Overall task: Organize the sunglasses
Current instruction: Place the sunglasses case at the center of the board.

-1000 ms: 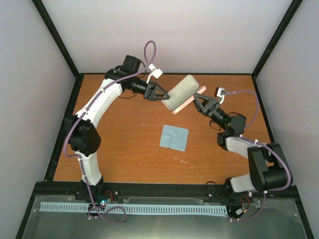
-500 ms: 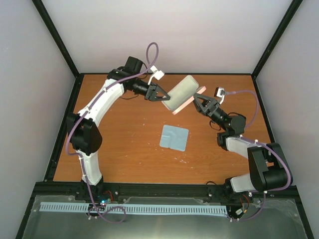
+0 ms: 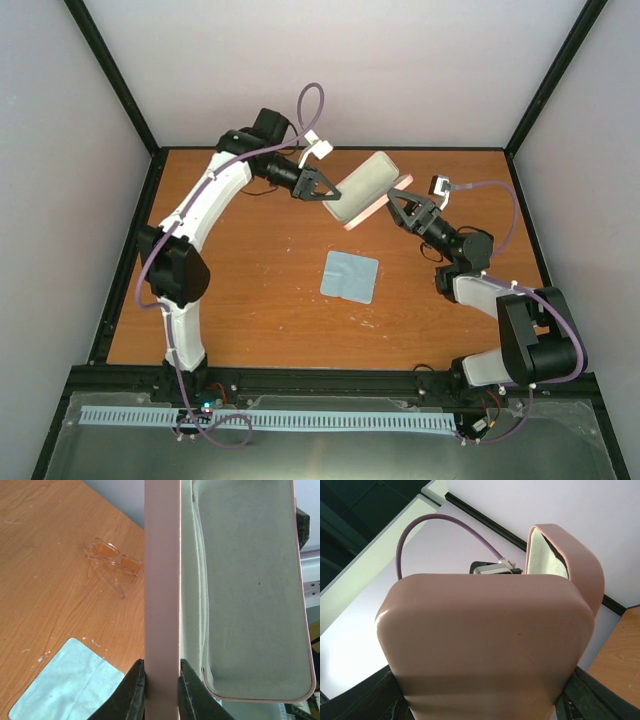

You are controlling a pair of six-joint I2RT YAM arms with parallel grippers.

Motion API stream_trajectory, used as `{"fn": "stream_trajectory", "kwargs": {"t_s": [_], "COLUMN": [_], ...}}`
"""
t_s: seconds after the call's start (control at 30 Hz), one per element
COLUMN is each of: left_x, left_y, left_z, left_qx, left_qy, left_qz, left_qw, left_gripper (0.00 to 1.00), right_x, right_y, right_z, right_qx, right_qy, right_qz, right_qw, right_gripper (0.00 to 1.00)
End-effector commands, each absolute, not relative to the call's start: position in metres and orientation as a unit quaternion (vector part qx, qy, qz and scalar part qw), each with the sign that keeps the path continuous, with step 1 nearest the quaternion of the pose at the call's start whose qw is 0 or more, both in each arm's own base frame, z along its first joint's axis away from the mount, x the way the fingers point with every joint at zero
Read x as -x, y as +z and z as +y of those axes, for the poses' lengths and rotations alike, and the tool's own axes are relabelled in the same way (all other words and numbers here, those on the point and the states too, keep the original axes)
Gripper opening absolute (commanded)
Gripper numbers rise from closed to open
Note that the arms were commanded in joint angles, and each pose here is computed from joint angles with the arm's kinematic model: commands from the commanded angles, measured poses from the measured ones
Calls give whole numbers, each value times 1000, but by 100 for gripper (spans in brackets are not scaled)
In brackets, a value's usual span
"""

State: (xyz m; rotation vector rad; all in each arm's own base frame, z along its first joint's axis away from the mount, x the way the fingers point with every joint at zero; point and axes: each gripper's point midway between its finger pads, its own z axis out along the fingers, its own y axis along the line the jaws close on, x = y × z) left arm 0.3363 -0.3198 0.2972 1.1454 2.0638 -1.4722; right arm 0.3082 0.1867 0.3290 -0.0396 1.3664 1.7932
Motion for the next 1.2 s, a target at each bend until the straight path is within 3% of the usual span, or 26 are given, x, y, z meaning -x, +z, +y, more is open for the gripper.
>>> {"fn": "stream_trajectory", "kwargs": {"t_s": [0.0,0.07,0.1,0.13,0.3,0.43,0.53,0.83,1.17], "left_x": [-338,-341,-343,-346,-365,-378,-385,-398,-410], "left_y": [313,311,312,310,287,249,224,180,141], "left_z": [-318,-315,-312,-308,-272,-237,-215,-188,-186], "left_qx": [-457,-471,-479,-484,-518,-572,-606,-650,-671], "left_qy": [-486,-463,-449,-435,-339,-229,-149,-20,8], "left_qz": [710,713,714,719,739,738,729,690,672], "left_qw": [225,234,242,245,267,276,281,318,314], "left_gripper": [1,1,1,1,1,1,1,1,1], "right_x": [-286,-284,-284,-283,-282,-288,-280,-274,-276], "right_y": [348,341,336,330,286,242,219,204,203], "right_z": [187,188,189,189,182,156,134,118,122], "right_qx": [62,60,56,53,17,-18,-52,-95,-87], "right_qy": [734,732,730,726,662,492,422,391,397], "right_qz": [509,522,531,543,642,776,825,834,836], "right_qw": [444,434,426,419,386,394,371,376,369], "right_gripper": [55,74,95,100,100,100,100,100,100]}}
